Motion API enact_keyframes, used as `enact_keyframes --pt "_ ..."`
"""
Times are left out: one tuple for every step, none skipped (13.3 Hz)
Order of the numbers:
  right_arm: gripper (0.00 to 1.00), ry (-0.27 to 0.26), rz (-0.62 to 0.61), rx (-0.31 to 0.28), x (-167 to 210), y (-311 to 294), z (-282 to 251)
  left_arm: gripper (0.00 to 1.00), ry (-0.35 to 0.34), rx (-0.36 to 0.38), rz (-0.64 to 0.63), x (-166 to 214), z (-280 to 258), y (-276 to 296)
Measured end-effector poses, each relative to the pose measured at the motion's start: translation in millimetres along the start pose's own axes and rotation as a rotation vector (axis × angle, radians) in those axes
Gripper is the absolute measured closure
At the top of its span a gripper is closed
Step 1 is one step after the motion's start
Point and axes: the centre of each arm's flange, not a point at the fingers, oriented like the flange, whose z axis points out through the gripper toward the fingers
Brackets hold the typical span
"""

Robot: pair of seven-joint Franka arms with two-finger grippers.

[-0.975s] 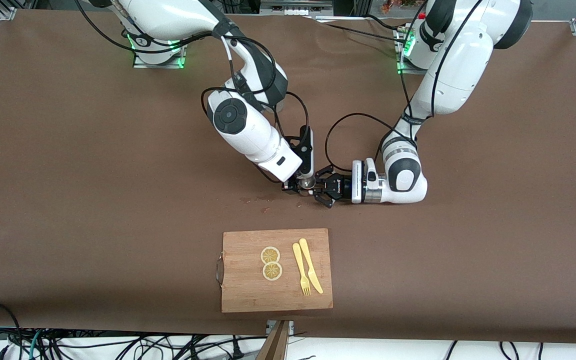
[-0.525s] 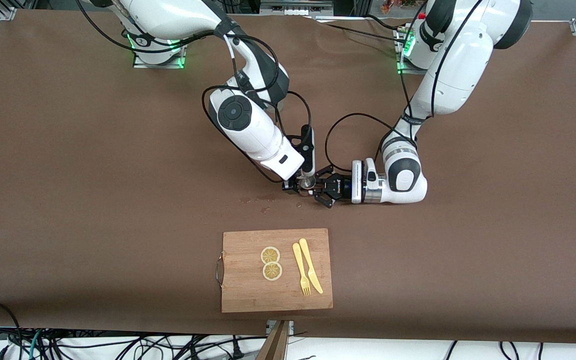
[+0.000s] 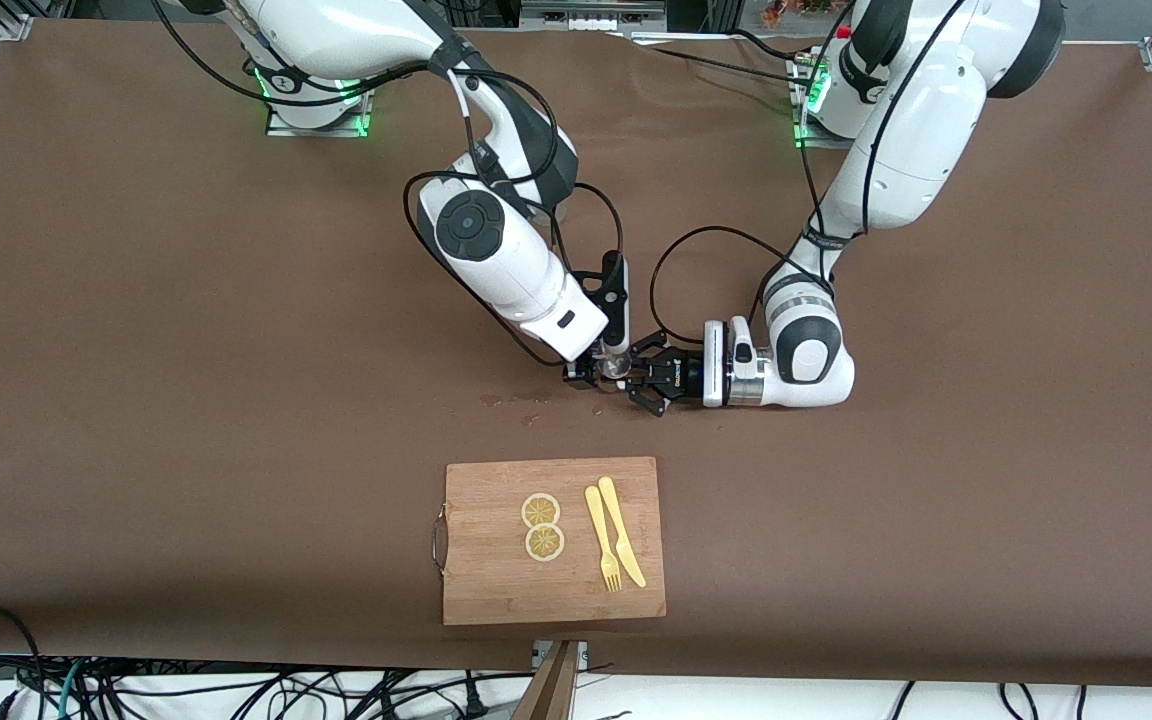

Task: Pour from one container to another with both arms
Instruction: 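Tilt the glass cup with the right gripper, pouring liquid into the jigger, then tilt the glass cup upright and move both grippers apart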

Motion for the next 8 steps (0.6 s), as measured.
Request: enact_keyframes --pt "0.88 0.009 0.013 0.006 -0.4 0.4 -0.2 0.79 0.0 0.0 0.0 0.0 0.0 0.0" --pt "0.88 0.027 0.034 0.016 -0.4 0.6 -0.4 0.79 0.0 0.0 0.0 0.1 0.1 -0.1" --pt "0.88 0.05 0.058 0.029 0.1 0.7 -0.8 0.79 0.0 0.0 0.0 0.1 0.1 -0.1" --pt "0.88 0.074 0.082 0.038 0.2 1.7 -2.0 0.79 0.0 0.0 0.001 0.1 0.1 -0.1" --pt "0.88 0.092 0.104 0.044 -1.4 4.0 -3.8 0.79 0.0 0.0 0.001 0.2 0.1 -0.2" --pt "0.88 0.104 0.12 0.047 -3.7 6.7 -5.7 0.79 0.0 0.0 0.001 0.3 0.0 -0.4" --pt "0.88 0.111 0.129 0.048 -5.5 8.8 -7.1 0.79 -0.002 0.002 0.002 0.1 -1.2 -0.9" --pt "0.88 0.119 0.14 0.051 -6.7 10.2 -8.1 0.79 -0.006 0.006 0.003 -0.3 -4.2 -2.5"
